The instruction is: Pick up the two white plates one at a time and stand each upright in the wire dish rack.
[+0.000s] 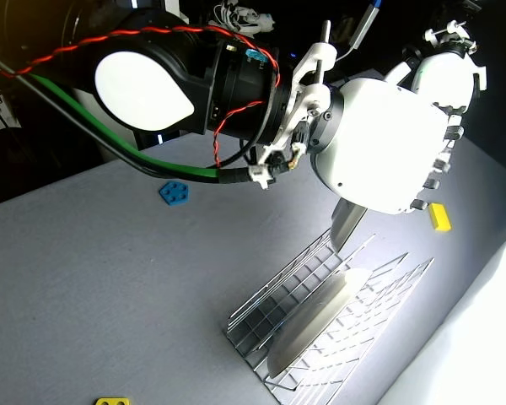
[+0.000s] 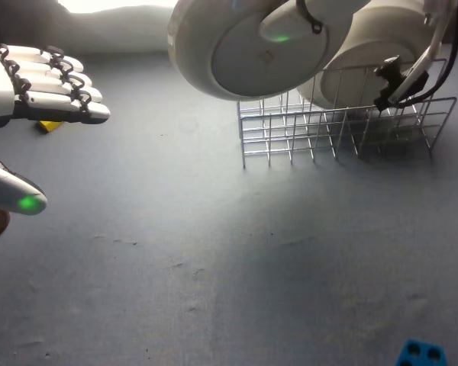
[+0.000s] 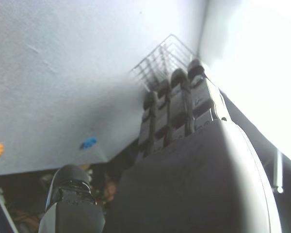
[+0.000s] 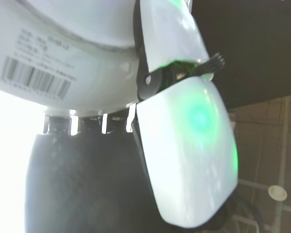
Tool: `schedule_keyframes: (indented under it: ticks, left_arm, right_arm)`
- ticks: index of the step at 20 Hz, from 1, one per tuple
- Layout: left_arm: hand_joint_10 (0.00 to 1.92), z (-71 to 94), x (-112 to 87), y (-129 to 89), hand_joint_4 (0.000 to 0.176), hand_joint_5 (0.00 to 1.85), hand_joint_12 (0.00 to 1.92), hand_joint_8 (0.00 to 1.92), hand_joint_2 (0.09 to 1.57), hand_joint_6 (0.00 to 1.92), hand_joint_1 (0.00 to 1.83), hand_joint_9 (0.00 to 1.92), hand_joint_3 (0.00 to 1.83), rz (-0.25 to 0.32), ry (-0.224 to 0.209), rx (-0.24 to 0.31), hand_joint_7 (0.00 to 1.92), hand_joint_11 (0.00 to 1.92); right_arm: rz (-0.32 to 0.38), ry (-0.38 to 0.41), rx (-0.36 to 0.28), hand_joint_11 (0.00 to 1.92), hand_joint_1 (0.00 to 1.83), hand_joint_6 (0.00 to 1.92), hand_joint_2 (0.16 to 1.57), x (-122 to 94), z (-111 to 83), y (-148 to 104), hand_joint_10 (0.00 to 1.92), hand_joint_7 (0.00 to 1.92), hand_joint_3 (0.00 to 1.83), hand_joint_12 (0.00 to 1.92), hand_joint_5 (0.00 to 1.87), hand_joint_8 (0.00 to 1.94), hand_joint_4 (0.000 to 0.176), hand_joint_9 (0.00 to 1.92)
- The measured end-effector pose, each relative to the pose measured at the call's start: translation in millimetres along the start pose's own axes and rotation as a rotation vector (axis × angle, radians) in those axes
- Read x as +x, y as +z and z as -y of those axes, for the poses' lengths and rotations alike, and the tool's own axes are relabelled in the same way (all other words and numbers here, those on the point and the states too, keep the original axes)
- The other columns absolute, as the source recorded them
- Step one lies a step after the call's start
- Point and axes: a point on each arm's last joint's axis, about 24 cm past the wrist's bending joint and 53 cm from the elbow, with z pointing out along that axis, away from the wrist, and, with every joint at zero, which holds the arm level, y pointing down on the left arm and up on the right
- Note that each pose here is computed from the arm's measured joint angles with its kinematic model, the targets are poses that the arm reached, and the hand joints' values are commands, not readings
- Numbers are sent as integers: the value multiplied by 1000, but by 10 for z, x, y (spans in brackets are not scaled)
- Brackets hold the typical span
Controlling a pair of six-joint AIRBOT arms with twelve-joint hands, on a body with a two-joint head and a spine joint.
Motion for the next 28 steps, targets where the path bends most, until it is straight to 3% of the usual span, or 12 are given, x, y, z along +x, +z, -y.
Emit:
schedule_keyframes:
  ticks: [6,11,16,17,19,23,27,28]
  left_arm:
    - [0,-12,9,0,0,88,0,0,1057,1,0,33,2,-3,-1,-5,70,0]
    - [14,-13,90,4,0,113,18,12,1056,13,0,84,2,-31,17,-6,112,34]
    - [12,-7,56,5,0,125,22,14,1050,13,0,83,0,-21,11,-5,119,21]
    - [10,-9,58,5,0,120,21,11,1043,9,0,81,0,-22,11,-6,114,17]
    - [6,-8,61,4,0,102,23,4,1059,1,0,74,4,-23,8,-6,101,15]
    - [12,1,62,8,0,127,46,9,1052,8,0,95,0,-23,2,-4,120,45]
    - [0,-3,61,5,0,107,48,0,1048,0,0,68,0,-23,1,-5,97,6]
    - [1,-3,61,5,0,124,160,1,1050,1,0,87,0,-23,1,-5,116,0]
  right_arm:
    - [20,-12,35,860,1497,931,1082,-108,187,-15,850,980,0,1487,918,926,0,1069]
    - [19,-75,38,867,1496,949,1085,-104,243,-20,860,967,0,1479,919,944,0,1054]
    - [14,-143,38,845,1497,939,1083,-75,277,-13,848,972,0,1493,915,925,0,1083]
    - [13,-160,38,874,1408,985,1087,-71,289,-14,945,976,3,1215,913,965,0,1078]
    - [9,-183,40,912,1385,1023,1096,-54,314,-12,988,957,1,1075,900,993,0,1069]
    - [9,-171,35,899,1380,1061,1106,-42,302,0,1028,947,1,1081,879,1017,0,1037]
    - [30,-63,43,909,1384,1013,1098,-101,322,-2,1015,970,0,1082,893,986,0,1057]
    - [38,-37,50,927,1385,1014,1091,-139,359,-7,977,982,0,1066,906,961,0,1071]
